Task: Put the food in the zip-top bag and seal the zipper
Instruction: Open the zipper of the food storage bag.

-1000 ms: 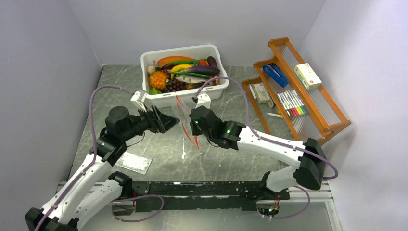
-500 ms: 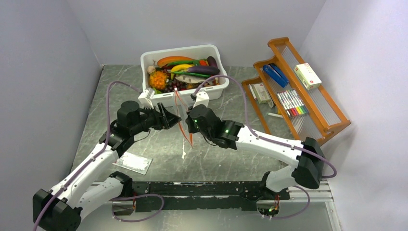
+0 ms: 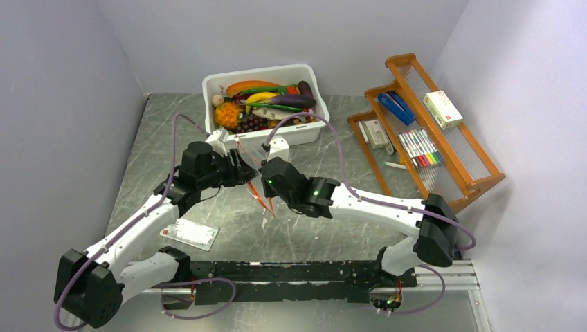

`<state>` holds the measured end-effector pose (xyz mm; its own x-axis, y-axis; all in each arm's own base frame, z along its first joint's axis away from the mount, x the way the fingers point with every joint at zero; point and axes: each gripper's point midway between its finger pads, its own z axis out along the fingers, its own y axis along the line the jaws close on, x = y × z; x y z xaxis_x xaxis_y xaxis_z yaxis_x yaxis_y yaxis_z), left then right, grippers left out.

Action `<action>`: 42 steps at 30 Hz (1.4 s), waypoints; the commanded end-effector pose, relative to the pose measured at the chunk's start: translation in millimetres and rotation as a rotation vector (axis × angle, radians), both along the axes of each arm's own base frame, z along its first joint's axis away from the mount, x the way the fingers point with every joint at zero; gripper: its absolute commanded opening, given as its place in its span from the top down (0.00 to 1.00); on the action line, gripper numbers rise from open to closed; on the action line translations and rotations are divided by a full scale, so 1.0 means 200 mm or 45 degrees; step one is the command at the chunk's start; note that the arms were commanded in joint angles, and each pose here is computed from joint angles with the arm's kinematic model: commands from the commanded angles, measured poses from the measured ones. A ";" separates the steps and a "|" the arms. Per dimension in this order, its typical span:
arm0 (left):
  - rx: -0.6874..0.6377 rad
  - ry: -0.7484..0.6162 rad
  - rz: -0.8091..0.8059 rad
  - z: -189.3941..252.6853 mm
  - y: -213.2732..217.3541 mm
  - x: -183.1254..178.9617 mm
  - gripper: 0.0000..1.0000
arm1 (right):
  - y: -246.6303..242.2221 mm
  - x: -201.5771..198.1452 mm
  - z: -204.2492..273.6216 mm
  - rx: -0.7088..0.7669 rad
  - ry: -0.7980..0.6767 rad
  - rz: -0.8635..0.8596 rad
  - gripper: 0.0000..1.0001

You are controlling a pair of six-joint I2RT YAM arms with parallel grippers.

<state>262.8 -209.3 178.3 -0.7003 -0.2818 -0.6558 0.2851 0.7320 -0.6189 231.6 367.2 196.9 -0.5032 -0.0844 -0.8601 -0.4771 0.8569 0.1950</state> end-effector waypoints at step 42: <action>0.285 0.067 0.260 0.06 0.25 0.02 0.93 | -0.42 0.13 0.30 -0.227 -0.149 -0.364 1.00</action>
<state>268.0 -167.6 195.3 -0.6633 -0.3040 -0.6839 0.1174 0.8602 -0.4962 255.8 304.7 260.6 -0.4339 -0.1005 -0.8953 -0.2832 0.9586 0.0296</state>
